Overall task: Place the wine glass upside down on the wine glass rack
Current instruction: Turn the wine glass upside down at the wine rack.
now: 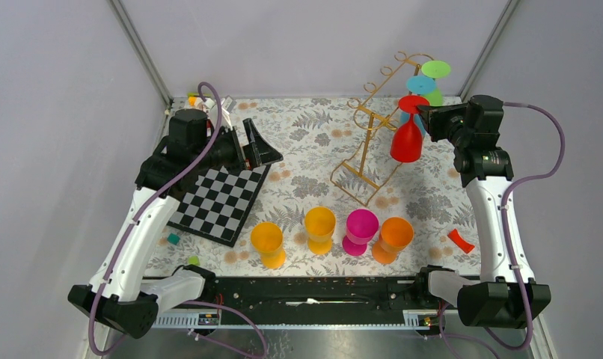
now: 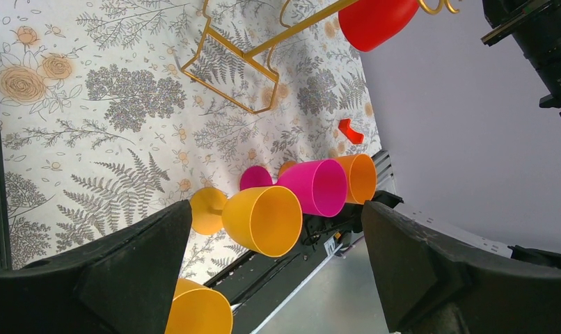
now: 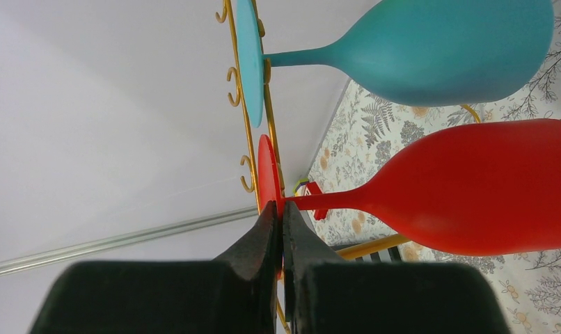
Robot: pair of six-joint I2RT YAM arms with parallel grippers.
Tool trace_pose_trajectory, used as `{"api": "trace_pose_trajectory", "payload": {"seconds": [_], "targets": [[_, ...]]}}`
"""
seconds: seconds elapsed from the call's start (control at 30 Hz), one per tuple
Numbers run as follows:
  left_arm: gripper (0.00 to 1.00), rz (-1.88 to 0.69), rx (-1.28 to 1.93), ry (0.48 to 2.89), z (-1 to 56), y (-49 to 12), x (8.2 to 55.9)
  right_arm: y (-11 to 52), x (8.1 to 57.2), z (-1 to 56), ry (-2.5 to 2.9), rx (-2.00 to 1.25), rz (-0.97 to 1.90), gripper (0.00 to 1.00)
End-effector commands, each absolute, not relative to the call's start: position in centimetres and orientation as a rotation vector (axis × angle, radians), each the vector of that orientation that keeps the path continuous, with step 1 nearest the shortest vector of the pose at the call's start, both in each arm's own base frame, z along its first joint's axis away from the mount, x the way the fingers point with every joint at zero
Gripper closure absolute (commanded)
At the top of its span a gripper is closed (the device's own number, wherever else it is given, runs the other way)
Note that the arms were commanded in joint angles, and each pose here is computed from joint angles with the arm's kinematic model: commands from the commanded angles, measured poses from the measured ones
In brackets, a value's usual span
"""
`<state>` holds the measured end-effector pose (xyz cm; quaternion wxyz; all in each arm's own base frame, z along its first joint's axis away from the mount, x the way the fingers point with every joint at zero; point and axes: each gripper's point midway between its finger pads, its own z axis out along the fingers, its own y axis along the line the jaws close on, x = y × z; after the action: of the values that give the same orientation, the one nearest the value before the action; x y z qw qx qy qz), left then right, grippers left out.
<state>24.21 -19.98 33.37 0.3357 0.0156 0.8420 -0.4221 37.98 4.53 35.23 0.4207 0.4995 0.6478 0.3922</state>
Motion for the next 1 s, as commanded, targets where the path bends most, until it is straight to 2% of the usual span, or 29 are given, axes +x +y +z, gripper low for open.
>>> {"api": "trace_pose_trajectory", "payload": {"seconds": [0.0, 0.97], "targets": [[0.01, -1.131, 0.059, 2.142, 34.6, -20.2, 24.4, 5.1, 37.1, 38.2, 1.585, 1.174, 1.043, 1.00], [0.01, -1.146, 0.036, 2.150, 34.2, -20.4, 24.6, 6.4, 37.3, 38.8, 1.639, 1.141, 1.113, 1.00]]}}
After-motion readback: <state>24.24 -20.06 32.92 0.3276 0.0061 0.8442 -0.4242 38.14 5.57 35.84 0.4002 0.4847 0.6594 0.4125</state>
